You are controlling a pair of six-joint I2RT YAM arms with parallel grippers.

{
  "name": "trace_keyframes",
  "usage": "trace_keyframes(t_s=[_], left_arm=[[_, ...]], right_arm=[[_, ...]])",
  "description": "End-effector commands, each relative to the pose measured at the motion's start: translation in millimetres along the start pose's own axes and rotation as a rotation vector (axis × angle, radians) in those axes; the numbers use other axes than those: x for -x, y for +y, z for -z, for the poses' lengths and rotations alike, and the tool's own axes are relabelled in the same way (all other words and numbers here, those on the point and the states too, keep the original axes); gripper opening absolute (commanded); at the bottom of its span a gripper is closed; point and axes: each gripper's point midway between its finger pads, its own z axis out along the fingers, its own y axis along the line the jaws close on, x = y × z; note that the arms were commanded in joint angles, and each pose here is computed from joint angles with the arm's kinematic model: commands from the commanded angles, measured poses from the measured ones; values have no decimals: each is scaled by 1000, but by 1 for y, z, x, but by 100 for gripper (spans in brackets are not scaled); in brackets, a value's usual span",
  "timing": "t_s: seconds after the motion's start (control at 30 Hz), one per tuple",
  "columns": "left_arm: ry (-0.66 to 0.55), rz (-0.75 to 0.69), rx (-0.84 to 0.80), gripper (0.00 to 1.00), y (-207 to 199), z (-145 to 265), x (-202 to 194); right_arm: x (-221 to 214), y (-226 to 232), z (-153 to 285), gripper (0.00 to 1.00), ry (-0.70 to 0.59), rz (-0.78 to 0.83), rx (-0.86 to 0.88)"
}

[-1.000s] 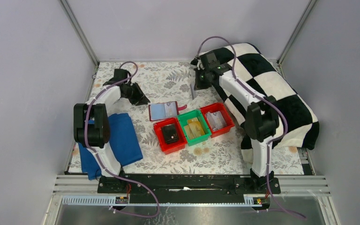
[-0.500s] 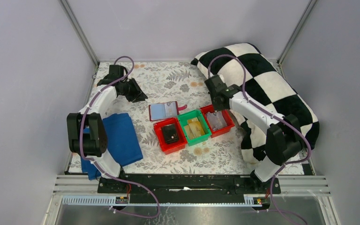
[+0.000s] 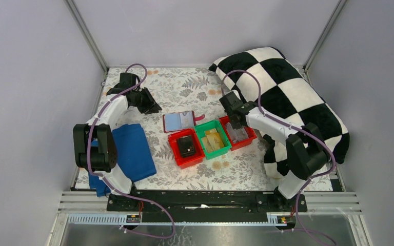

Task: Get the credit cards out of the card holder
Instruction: Place the credit card in the storage box.

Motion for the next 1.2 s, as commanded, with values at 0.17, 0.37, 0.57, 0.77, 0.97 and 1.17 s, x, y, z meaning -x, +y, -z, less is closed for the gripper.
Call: trace_keyframes(t_s=[0.17, 0.37, 0.57, 0.77, 0.97, 1.17], left_arm=[[-49, -31, -28, 27, -8, 10, 4], [-48, -44, -58, 27, -20, 9, 6], [2, -57, -95, 28, -30, -2, -10], [31, -80, -83, 28, -39, -26, -30], [78, -54, -114, 28, -38, -57, -37], [144, -25, -132, 28, -27, -89, -45]], right_arm=[[2, 16, 5, 38, -37, 32, 52], [42, 44, 38, 49, -146, -18, 257], [92, 72, 49, 48, -206, -61, 382], [133, 133, 34, 47, -162, -121, 627], [156, 182, 11, 41, -90, -242, 856], [152, 203, -18, 36, -24, -343, 929]])
